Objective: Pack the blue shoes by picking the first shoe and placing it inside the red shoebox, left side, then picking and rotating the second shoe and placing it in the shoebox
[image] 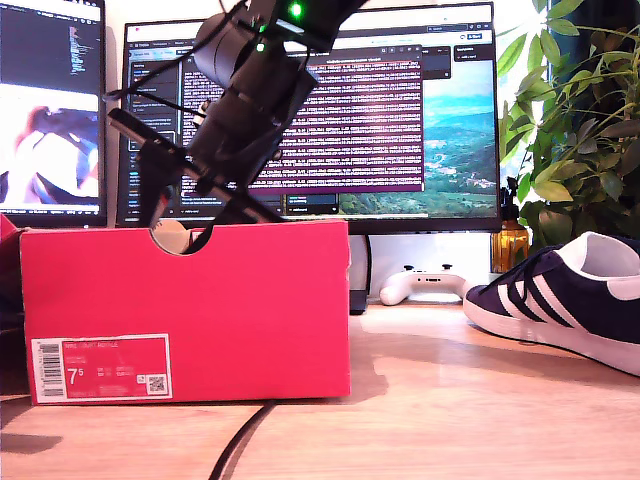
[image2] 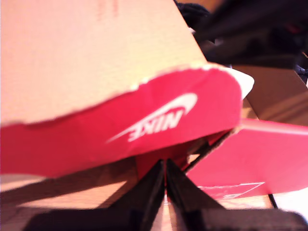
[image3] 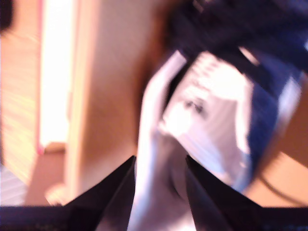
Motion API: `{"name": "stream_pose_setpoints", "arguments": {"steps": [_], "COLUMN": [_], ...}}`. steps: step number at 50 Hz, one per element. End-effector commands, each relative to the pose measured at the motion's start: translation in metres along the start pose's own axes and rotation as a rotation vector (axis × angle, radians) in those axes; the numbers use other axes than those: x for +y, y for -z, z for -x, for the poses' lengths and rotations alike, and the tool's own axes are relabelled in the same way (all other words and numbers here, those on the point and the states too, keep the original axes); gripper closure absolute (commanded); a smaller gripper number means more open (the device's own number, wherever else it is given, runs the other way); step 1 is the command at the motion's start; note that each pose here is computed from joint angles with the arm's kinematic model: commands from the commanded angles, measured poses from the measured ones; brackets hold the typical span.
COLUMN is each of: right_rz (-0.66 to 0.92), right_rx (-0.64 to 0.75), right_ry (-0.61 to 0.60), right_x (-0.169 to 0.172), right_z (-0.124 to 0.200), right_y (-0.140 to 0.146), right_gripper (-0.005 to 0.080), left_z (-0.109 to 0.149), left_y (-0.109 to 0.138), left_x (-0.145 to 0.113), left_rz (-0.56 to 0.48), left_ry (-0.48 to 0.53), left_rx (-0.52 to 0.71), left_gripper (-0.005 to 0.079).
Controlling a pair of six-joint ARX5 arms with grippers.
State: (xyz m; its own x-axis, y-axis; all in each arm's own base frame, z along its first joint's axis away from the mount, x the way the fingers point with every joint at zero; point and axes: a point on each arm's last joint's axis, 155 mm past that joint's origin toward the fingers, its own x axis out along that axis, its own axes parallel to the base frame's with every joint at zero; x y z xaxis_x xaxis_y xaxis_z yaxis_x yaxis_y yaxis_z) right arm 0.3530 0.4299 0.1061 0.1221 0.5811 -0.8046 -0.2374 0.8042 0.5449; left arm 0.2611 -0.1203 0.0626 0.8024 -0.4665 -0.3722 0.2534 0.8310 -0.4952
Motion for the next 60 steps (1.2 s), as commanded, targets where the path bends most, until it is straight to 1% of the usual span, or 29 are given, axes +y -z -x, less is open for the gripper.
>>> {"name": "stream_pose_setpoints", "arguments": {"steps": [1, 11, 15, 19, 22, 26, 32, 36, 39, 40, 42, 44, 46, 51, 57, 60], "right_rz": [0.042, 0.161, 0.199, 0.277, 0.266, 0.223, 0.092, 0.041, -0.051, -0.057, -0.149, -0.179, -0.275, -0.376, -0.445, -0.452], "right_rx": [-0.007, 0.03, 0.064, 0.085, 0.105, 0.101, 0.108, 0.113, 0.1, 0.096, 0.08, 0.065, 0.036, -0.076, -0.174, -0.222], "right_ry": [-0.004, 0.025, 0.047, 0.062, 0.079, 0.092, 0.121, 0.14, 0.143, 0.144, 0.157, 0.175, 0.204, 0.336, 0.417, 0.449], "right_x": [0.006, 0.016, 0.013, 0.008, 0.0, -0.008, -0.025, -0.041, -0.048, -0.051, -0.057, -0.063, -0.07, -0.097, -0.11, -0.115], "right_z": [0.006, 0.039, 0.054, 0.067, 0.076, 0.087, 0.098, 0.106, 0.109, 0.11, 0.113, 0.115, 0.118, 0.129, 0.145, 0.156], "right_y": [-0.007, -0.006, -0.001, 0.0, 0.001, -0.005, -0.009, -0.014, -0.019, -0.021, -0.025, -0.029, -0.033, -0.047, -0.055, -0.06], "right_gripper": [0.0466, 0.0466, 0.0466, 0.0466, 0.0466, 0.0466, 0.0466, 0.0466, 0.0466, 0.0466, 0.0466, 0.0466, 0.0466, 0.0466, 0.0466, 0.0466], "left_z": [0.002, 0.003, 0.003, 0.003, 0.003, 0.004, 0.004, 0.004, 0.004, 0.004, 0.004, 0.004, 0.004, 0.004, 0.004, 0.004], "left_y": [0.013, 0.023, 0.027, 0.03, 0.032, 0.034, 0.034, 0.034, 0.034, 0.034, 0.034, 0.034, 0.034, 0.034, 0.034, 0.034], "left_x": [0.005, 0.01, 0.012, 0.013, 0.015, 0.015, 0.015, 0.015, 0.016, 0.016, 0.016, 0.016, 0.016, 0.016, 0.016, 0.016], "left_rz": [-0.003, 0.007, 0.01, 0.013, 0.015, 0.017, 0.017, 0.017, 0.017, 0.017, 0.017, 0.017, 0.017, 0.017, 0.017, 0.017], "left_ry": [-0.009, -0.029, -0.037, -0.043, -0.047, -0.051, -0.051, -0.051, -0.051, -0.051, -0.051, -0.052, -0.051, -0.052, -0.052, -0.052], "left_rx": [0.027, 0.066, 0.081, 0.093, 0.101, 0.108, 0.109, 0.109, 0.109, 0.109, 0.109, 0.11, 0.109, 0.11, 0.11, 0.11], "left_gripper": [0.0764, 0.0764, 0.0764, 0.0763, 0.0764, 0.0764, 0.0764, 0.0764, 0.0764, 0.0764, 0.0764, 0.0764, 0.0764, 0.0764, 0.0764, 0.0764]}}
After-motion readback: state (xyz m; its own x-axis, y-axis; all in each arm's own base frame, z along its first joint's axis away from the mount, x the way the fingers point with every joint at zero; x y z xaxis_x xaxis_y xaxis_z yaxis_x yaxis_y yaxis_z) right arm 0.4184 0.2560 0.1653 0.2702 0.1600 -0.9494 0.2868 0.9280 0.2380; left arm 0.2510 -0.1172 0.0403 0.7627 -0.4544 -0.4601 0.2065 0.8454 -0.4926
